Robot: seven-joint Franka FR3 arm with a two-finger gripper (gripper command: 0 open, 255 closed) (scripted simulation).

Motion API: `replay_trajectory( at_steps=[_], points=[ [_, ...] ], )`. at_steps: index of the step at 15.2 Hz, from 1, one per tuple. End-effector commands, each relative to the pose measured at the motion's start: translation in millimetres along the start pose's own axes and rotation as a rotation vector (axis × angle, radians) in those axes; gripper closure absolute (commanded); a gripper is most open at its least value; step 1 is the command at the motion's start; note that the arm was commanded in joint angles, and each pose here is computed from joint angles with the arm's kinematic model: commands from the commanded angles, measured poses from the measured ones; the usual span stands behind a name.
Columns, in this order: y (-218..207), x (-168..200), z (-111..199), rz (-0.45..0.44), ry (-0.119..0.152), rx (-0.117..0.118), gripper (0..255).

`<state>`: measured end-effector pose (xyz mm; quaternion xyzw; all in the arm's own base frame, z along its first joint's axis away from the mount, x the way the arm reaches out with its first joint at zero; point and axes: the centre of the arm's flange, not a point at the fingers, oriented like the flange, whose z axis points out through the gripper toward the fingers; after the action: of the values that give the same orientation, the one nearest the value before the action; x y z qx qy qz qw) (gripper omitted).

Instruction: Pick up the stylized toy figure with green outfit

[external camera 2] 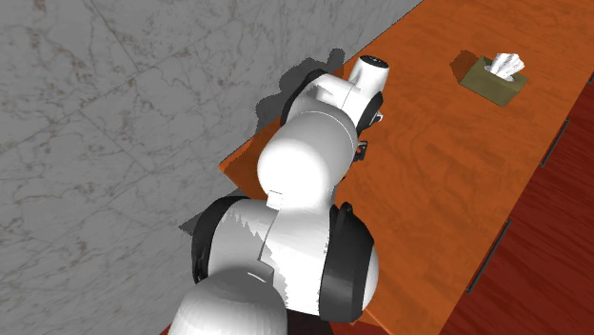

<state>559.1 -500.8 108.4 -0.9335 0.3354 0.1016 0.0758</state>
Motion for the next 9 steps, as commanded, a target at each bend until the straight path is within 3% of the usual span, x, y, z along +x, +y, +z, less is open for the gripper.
replay_trajectory(
  at_steps=[1,2,3,9],
  points=[
    [2.0,2.5,7.5,0.000,0.000,0.000,0],
    [2.0,2.5,7.5,0.000,0.000,0.000,0],
    [2.4,2.0,7.4,0.000,0.000,0.000,255],
    [2.7,2.1,7.0,0.000,0.000,0.000,255]
  ],
)
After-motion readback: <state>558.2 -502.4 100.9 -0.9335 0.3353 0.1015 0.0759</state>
